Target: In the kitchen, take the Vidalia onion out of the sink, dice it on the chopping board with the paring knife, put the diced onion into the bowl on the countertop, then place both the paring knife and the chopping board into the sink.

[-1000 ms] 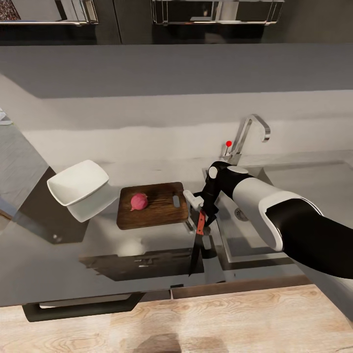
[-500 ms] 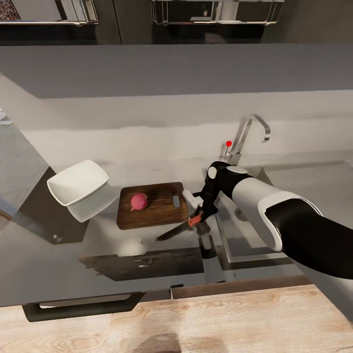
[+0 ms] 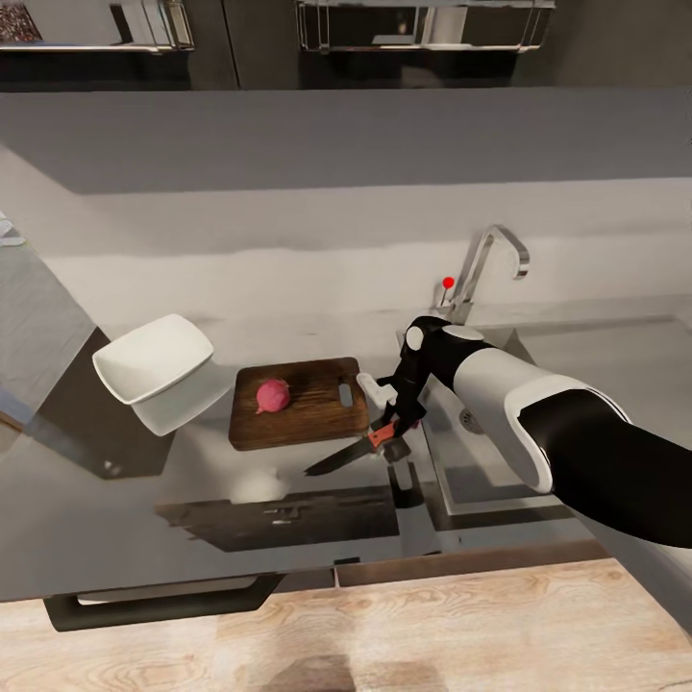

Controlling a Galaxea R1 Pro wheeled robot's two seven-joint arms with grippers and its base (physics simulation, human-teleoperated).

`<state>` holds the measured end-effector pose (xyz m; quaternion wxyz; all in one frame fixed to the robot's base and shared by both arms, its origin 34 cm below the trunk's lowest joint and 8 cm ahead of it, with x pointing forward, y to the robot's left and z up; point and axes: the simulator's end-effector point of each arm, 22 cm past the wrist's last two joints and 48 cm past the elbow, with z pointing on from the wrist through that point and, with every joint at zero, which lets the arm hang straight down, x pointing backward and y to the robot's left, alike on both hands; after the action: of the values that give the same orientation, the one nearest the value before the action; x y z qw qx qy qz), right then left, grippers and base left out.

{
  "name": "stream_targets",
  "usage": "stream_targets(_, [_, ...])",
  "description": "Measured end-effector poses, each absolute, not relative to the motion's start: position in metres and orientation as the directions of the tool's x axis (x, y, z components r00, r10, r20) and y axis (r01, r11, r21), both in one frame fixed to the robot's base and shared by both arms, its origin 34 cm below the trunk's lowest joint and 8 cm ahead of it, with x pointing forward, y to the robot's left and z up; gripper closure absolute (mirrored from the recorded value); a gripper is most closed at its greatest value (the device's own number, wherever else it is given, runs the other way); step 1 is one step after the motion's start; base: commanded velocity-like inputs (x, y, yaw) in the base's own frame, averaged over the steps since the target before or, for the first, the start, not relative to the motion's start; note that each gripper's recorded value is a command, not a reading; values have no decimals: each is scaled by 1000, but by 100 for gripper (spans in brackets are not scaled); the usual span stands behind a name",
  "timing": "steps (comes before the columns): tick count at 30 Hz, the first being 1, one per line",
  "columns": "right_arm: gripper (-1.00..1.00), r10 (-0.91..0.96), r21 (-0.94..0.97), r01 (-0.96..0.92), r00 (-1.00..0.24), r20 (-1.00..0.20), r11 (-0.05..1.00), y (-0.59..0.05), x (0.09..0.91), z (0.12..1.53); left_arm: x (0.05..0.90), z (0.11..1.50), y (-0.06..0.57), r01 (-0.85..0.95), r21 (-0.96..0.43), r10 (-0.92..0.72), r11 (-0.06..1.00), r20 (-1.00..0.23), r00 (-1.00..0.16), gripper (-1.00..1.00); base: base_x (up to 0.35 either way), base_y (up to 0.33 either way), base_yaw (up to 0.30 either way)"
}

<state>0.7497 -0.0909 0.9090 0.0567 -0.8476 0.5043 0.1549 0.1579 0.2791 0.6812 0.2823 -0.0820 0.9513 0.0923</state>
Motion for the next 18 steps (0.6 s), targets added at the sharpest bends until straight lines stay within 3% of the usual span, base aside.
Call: stream_targets(18, [100, -837, 26, -875, 453, -307, -484, -89, 755, 930, 167, 683, 279, -212, 123, -105, 970, -575, -812, -100, 0, 0, 0])
